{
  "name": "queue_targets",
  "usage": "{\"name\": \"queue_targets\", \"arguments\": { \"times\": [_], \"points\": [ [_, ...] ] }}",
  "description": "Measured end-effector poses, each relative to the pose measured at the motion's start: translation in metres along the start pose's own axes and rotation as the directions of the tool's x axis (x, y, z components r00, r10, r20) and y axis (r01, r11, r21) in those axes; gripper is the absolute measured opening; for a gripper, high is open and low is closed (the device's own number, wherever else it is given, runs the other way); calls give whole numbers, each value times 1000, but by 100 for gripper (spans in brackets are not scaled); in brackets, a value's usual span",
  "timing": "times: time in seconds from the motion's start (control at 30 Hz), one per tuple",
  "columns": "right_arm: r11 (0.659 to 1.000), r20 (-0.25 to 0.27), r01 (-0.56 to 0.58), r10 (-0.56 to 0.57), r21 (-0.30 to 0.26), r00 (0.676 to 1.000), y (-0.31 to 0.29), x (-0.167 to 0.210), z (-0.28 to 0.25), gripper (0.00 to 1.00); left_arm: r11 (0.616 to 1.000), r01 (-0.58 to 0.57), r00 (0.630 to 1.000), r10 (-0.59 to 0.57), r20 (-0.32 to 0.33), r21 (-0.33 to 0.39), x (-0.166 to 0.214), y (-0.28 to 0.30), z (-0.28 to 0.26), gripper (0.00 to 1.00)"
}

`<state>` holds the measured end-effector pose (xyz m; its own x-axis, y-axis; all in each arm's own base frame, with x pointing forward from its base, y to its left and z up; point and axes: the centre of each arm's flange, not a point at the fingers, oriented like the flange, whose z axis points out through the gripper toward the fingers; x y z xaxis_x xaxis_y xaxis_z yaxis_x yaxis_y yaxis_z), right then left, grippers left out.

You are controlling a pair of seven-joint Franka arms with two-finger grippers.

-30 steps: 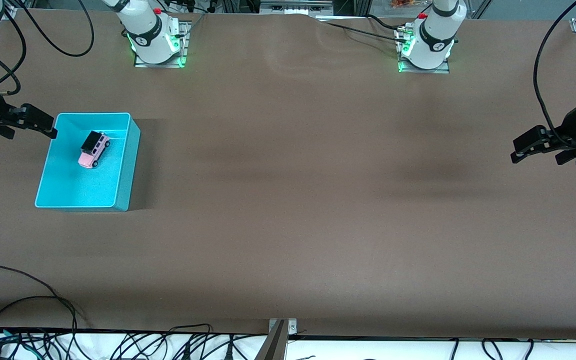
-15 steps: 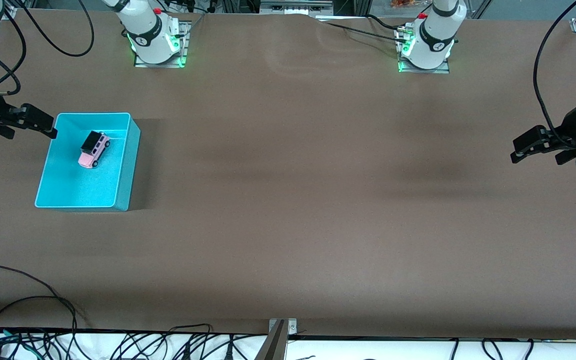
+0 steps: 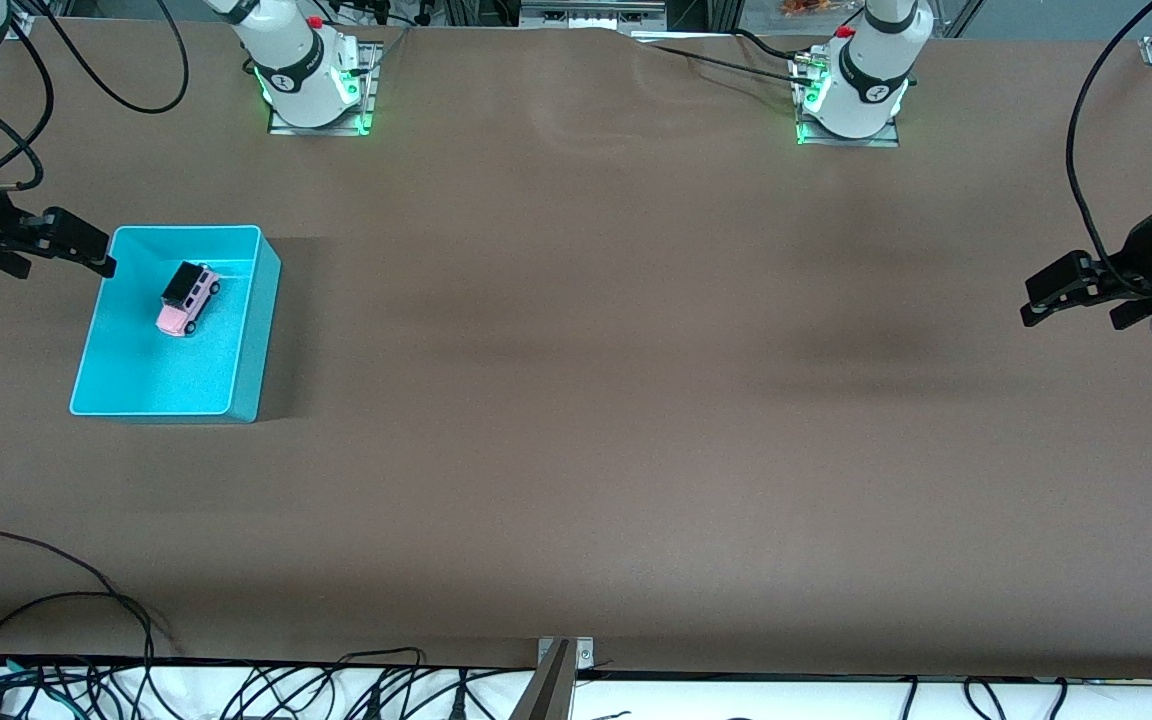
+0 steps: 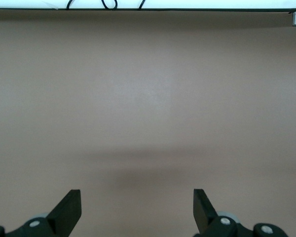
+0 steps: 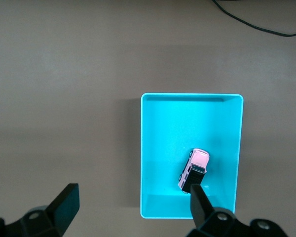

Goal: Wind and store pink jeep toy

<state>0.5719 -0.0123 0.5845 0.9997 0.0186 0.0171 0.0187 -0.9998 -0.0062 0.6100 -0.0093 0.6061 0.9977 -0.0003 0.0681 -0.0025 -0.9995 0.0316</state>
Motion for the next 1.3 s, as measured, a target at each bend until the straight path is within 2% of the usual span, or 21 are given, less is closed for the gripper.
{"name": "queue_targets", "arguments": {
  "times": [1.3],
  "points": [
    [1000, -24, 4, -4, -1, 1000, -1, 4, 0, 100, 1000, 0, 1000, 0, 0, 0, 0, 0, 0, 100]
  ]
}}
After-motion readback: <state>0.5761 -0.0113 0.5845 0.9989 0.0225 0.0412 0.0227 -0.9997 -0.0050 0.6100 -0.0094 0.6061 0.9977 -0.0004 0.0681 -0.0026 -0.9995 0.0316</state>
